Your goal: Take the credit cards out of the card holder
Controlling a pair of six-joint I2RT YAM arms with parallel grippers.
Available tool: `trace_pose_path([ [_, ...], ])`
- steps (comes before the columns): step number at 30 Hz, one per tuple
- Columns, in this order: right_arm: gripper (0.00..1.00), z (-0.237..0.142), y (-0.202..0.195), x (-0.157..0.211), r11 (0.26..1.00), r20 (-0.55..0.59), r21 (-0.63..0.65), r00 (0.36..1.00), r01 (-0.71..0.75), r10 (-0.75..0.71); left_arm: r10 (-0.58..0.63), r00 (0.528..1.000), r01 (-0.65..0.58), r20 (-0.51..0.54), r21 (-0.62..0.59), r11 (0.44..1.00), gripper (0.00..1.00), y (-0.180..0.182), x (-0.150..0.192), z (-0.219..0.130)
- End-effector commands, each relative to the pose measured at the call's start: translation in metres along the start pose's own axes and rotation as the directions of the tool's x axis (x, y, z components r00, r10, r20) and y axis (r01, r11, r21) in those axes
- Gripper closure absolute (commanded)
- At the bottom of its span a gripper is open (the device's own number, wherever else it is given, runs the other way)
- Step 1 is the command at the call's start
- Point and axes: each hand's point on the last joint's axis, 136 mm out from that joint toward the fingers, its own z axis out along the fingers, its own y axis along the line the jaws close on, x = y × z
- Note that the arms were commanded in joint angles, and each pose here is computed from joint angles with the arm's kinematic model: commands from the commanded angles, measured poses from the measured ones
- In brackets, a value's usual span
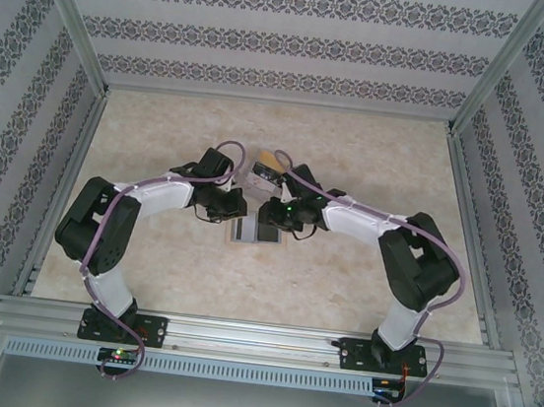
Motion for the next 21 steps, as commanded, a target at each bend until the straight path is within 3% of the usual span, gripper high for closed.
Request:
trace_pose_path([
  [1, 0.71, 0.014, 0.019, 0.002, 0.996, -0.042, -0.083, 0.999, -0.014, 0.01, -0.073, 0.997, 0.07, -0.023, -0.095, 0.993, 0.93, 0.027, 0.01, 0.008],
  [9, 0.76, 0.031, 0.005, 0.004, 0.999, -0.066, -0.017, 0.997, -0.051, 0.049, -0.103, 0.993, 0.096, -0.048, -0.143, 0.985, 0.96, 0.042, 0.016, 0.017],
  [21, 0.71, 0.045, -0.018, 0.014, 0.992, -0.096, 0.107, 0.992, -0.07, 0.08, -0.126, 0.99, 0.114, -0.07, -0.16, 0.98, 0.95, 0.055, 0.027, 0.026],
])
